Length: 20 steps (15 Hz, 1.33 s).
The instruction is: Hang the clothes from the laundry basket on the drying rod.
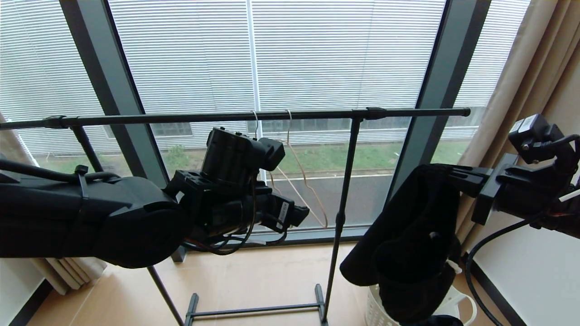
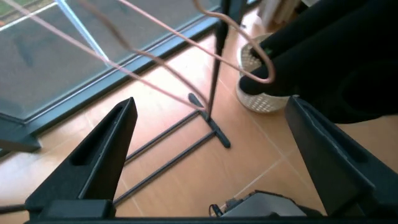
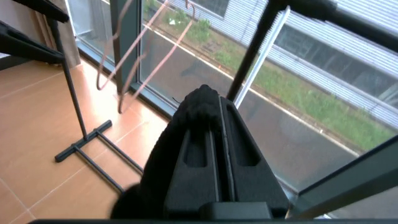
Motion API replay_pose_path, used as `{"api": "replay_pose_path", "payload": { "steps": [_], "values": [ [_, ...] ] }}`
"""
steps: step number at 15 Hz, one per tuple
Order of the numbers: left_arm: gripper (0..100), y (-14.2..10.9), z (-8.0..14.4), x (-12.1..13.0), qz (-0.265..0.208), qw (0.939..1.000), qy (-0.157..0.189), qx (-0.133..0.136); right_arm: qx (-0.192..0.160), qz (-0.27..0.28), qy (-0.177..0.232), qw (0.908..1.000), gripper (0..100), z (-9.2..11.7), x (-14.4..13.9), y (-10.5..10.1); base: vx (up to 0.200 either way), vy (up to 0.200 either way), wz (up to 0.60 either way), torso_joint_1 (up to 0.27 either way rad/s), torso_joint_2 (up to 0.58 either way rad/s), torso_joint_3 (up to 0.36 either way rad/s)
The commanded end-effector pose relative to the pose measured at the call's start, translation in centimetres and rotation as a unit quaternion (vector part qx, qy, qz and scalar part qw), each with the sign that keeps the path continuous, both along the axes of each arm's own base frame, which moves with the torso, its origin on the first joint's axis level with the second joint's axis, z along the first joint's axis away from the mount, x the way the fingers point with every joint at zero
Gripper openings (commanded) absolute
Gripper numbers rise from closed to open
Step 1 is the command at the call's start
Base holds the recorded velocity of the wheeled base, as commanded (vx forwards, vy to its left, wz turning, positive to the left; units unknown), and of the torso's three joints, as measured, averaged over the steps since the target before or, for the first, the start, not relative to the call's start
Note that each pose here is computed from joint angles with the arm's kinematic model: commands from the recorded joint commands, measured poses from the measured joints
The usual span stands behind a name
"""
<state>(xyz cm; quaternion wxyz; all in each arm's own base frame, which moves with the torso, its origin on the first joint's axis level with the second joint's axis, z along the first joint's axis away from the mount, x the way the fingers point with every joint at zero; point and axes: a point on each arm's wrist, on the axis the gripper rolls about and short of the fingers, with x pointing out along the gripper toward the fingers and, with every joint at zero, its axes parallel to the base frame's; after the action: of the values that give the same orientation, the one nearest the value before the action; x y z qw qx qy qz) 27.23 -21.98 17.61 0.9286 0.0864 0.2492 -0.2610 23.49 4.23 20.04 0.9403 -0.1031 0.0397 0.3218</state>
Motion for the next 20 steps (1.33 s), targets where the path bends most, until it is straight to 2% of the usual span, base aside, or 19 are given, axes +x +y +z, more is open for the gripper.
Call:
{"api": "replay_pose_path", "payload": {
  "steps": [1,4,6,10,13,15,16,20],
  "values": [
    [100,0.0,0.0,0.2,0.009,1.0000,-0.002,0.001,0.000,0.000,0.001,1.0000,0,-0.1,0.0,0.0,0.000,0.000,0.00,0.000,0.00,0.000],
    [100,-0.5,-1.2,1.2,0.055,0.9980,-0.007,0.030,0.000,0.000,0.001,1.0000,0,0.0,0.1,0.0,0.000,0.000,0.00,0.000,0.00,0.000],
    [100,-1.1,-1.6,2.0,0.073,0.9968,-0.011,0.031,0.000,0.000,0.001,1.0000,0,-0.1,0.2,0.0,0.000,0.000,0.00,0.000,0.00,0.000],
    [100,-2.0,-3.7,5.1,0.117,0.9922,-0.008,0.043,-0.001,0.000,0.004,1.0000,0,-0.2,0.2,0.0,0.000,0.000,0.00,0.000,0.00,0.000],
    [100,-1.2,-4.7,6.6,0.144,0.9883,-0.005,0.050,-0.001,-0.001,0.005,1.0000,0,-0.2,0.2,0.0,0.000,0.000,0.00,0.000,0.00,0.000],
    [100,-0.2,-4.8,6.8,0.176,0.9828,-0.006,0.057,-0.001,0.000,0.007,1.0000,0,-0.4,0.3,0.0,0.000,0.000,0.00,0.000,0.00,0.000],
    [100,0.0,-4.6,6.6,0.182,0.9819,-0.005,0.052,-0.002,-0.001,0.010,1.0000,0,-0.5,0.4,0.0,0.000,0.000,0.00,0.000,0.00,0.000],
    [100,0.1,-4.0,6.3,0.180,0.9823,-0.009,0.049,-0.002,0.000,0.012,0.9999,0,-0.6,0.5,0.0,0.000,0.000,0.00,0.000,0.00,0.000]
  ]
}}
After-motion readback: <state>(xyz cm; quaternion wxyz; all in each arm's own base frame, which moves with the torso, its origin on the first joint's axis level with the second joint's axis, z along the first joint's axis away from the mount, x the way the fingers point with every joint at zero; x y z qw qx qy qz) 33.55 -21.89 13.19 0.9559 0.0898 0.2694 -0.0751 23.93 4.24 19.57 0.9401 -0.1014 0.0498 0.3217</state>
